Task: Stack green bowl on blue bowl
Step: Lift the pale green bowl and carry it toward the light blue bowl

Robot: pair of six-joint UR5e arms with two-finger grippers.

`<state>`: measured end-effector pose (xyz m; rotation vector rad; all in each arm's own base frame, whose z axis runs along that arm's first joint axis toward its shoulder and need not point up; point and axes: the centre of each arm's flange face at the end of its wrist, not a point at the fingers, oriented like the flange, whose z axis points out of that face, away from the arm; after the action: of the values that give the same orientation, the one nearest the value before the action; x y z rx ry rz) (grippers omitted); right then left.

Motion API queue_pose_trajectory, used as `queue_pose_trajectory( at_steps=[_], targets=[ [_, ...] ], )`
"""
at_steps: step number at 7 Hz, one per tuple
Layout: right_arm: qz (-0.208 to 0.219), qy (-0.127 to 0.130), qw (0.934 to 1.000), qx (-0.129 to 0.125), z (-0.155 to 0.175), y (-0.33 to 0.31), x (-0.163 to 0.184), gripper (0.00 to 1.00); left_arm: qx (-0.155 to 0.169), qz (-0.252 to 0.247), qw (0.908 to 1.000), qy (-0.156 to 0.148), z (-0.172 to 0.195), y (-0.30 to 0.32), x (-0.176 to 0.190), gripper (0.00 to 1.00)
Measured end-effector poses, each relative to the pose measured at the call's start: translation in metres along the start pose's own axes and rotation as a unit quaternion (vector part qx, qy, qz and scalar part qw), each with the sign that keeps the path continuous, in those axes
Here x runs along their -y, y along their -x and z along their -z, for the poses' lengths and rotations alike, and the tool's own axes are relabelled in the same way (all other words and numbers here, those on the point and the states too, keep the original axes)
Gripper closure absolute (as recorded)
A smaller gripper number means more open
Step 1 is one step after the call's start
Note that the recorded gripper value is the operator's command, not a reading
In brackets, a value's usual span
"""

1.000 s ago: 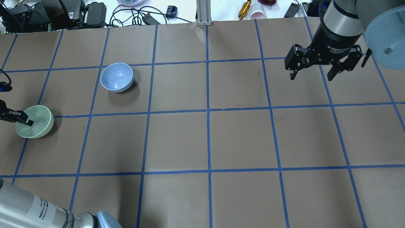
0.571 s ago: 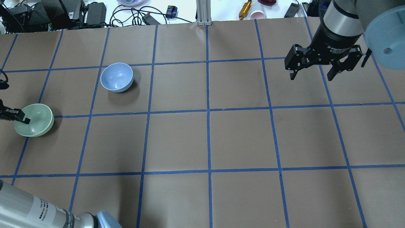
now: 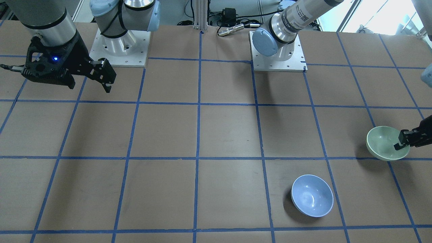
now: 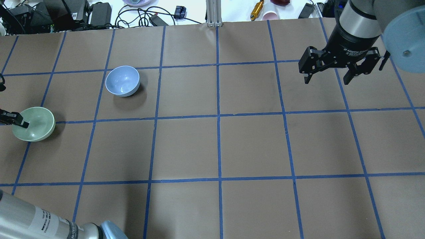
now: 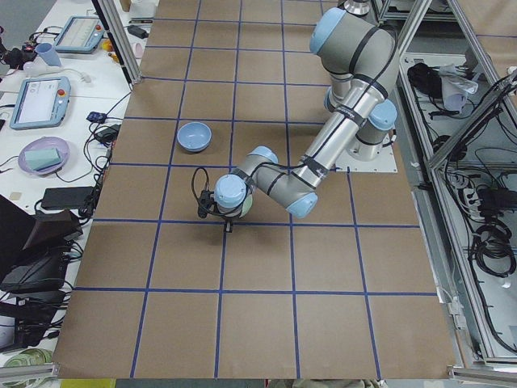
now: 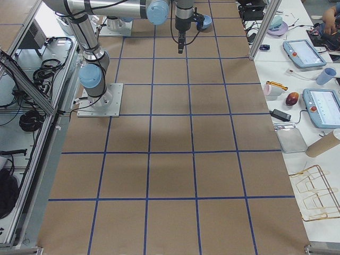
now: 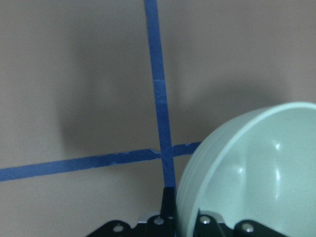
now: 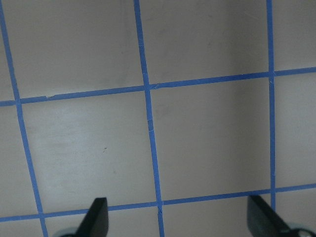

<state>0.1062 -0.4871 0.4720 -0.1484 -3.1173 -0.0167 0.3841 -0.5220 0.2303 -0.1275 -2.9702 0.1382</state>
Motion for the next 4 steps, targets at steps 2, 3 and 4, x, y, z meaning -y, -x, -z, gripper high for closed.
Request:
queue_pose_trajectory(
  at_steps=[2,3,4],
  targets=[
    [0.000,0.000,1.0000,0.000,0.000,0.000,0.000,0.00,-0.008,-0.001,0.9998,-0.020,0.020,-0.015,0.008,0.99],
    [0.000,0.000,1.0000,0.000,0.000,0.000,0.000,0.00,-0.023,0.002,0.9993,-0.031,0.025,-0.028,0.019,0.99],
    [0.000,0.000,1.0000,0.000,0.000,0.000,0.000,0.00,-0.035,0.001,0.9988,-0.034,0.029,-0.049,0.037,0.98]
  ],
)
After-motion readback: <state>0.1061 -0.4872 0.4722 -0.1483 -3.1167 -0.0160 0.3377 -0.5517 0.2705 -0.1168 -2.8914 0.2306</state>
